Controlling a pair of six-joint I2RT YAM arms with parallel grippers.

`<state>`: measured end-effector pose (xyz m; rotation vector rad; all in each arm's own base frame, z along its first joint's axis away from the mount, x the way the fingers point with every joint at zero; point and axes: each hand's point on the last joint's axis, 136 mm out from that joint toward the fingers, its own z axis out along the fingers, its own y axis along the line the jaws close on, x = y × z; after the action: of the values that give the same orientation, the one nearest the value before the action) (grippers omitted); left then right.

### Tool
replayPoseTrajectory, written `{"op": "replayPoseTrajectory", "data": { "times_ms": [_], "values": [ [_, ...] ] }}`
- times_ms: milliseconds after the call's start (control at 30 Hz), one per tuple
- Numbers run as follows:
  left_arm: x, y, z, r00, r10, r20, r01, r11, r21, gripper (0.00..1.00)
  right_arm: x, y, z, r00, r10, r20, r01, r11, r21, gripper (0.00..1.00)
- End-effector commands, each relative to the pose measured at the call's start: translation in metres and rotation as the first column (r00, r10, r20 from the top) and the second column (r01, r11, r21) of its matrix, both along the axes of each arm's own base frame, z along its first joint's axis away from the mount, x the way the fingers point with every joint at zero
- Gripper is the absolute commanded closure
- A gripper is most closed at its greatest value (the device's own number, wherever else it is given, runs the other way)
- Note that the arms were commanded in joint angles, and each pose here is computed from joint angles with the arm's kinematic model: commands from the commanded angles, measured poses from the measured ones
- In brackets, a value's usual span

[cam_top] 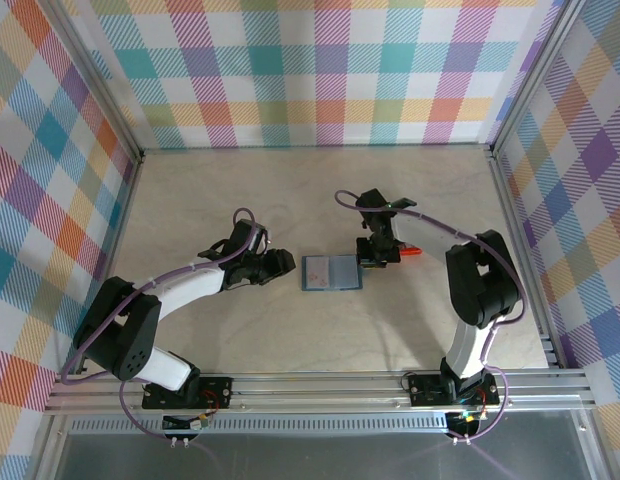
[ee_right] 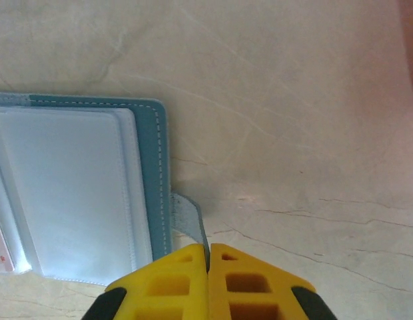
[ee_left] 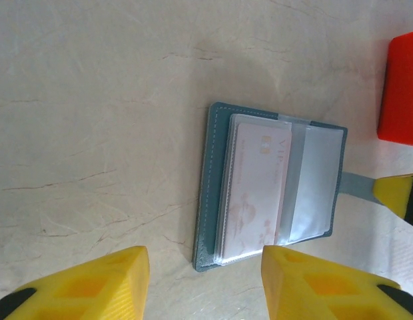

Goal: Put the credit cards into the card holder

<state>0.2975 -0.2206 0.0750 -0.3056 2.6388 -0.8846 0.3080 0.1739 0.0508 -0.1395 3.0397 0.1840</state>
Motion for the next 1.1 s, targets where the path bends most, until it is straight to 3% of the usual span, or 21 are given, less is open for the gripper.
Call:
{"op": "replayPoseTrajectory", "data": {
  "times_ms": [0, 167, 333, 500, 1067],
  "values": [
    [0.005, -0.011, 0.009, 0.999, -0.029, 0.023, 0.029, 0.999, -0.017, 0.49, -0.004, -0.003, 0.003, 1.000, 0.014, 0.002, -0.014, 0.999, 0.033, 1.00],
    [0.006, -0.024, 0.010, 0.998, -0.061, 0.028, 0.062, 0.996, -0.067, 0.44, -0.006, -0.002, -0.001, 1.000, 0.003, -0.015, -0.002, 0.996, 0.092, 1.00],
    [0.005, -0.032, -0.003, 0.996, -0.092, 0.011, 0.093, 0.994, -0.052, 0.39, -0.008, 0.001, -0.006, 1.000, -0.003, -0.028, 0.007, 0.992, 0.125, 1.00],
    [0.007, -0.046, -0.005, 0.984, -0.169, 0.063, 0.170, 0.985, -0.016, 0.33, -0.010, 0.005, -0.010, 0.999, 0.000, -0.041, 0.006, 0.989, 0.145, 1.00],
    [0.016, -0.055, -0.021, 0.978, -0.206, 0.043, 0.203, 0.978, 0.056, 0.33, -0.010, 0.005, -0.011, 0.999, -0.001, -0.047, 0.009, 0.988, 0.154, 1.00]
  ]
}}
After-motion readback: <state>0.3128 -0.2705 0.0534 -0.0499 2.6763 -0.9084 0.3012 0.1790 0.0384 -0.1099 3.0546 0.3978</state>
